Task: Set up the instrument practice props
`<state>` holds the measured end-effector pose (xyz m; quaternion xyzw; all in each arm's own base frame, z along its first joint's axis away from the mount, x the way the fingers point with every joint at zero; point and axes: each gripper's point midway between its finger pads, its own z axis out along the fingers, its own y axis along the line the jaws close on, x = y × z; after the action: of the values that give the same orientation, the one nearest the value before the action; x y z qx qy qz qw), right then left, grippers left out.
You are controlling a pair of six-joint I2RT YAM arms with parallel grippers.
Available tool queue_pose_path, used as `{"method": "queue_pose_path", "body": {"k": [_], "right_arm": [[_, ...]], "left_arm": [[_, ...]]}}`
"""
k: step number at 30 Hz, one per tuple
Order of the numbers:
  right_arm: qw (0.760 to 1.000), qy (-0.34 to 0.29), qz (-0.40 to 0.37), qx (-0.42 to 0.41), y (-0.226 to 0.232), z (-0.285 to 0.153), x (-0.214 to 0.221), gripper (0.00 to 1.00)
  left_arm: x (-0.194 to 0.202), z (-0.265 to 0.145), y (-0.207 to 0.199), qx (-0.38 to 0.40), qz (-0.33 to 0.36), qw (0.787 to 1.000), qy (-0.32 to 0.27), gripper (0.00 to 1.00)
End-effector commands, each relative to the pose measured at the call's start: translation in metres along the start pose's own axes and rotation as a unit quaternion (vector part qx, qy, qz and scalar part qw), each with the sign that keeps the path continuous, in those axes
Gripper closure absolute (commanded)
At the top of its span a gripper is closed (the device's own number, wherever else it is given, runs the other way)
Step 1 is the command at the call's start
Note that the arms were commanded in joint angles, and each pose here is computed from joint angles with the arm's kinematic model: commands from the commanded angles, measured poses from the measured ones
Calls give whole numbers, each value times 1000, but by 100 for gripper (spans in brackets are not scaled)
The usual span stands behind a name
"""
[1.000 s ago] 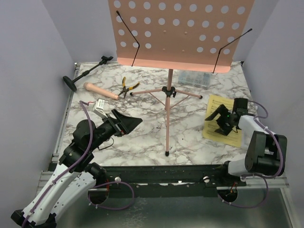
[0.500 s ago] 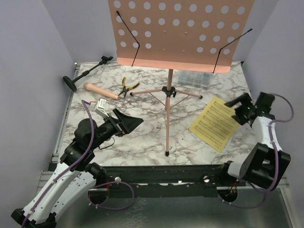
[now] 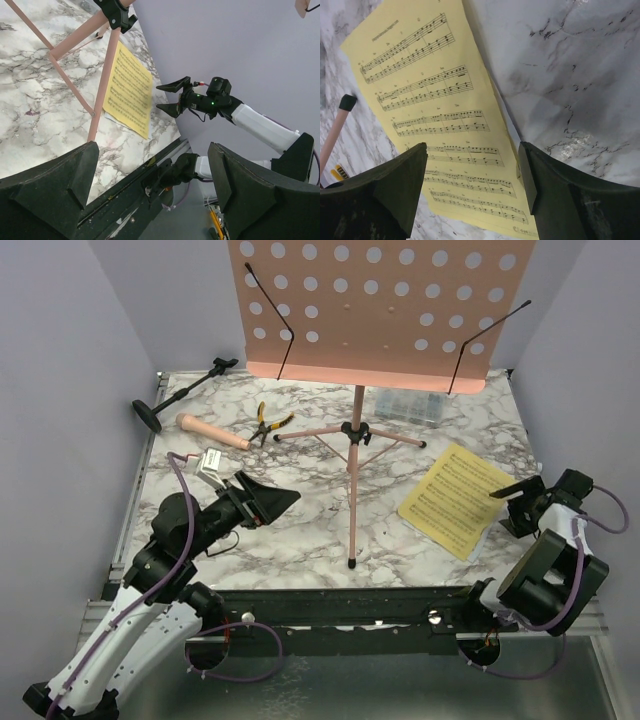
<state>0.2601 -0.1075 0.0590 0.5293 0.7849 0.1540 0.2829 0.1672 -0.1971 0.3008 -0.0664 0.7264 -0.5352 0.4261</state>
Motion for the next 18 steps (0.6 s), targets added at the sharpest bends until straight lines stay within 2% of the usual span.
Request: {"method": "queue_pose_path", "body": {"k": [1,6,12,16,18], "right_arm": [[1000,15,-8,18,-13,13,2,21],[997,41,-24,-54,6,14,14,23],[991,66,-39,-113,24,10,24,32],[990,60,-44,-118,27,6,21,34],[995,47,-42,-81,18,6,15,34]], "left_arm": [[-2,-3,-13,20,49,999,13,1],[-4,-4,-16,17,112,993,30,1],[-8,-1,-6,-5,200,979,47,1],[-9,3,3,-17,242,968,57,1],[-7,5,8,-22,253,965,62,1]]}}
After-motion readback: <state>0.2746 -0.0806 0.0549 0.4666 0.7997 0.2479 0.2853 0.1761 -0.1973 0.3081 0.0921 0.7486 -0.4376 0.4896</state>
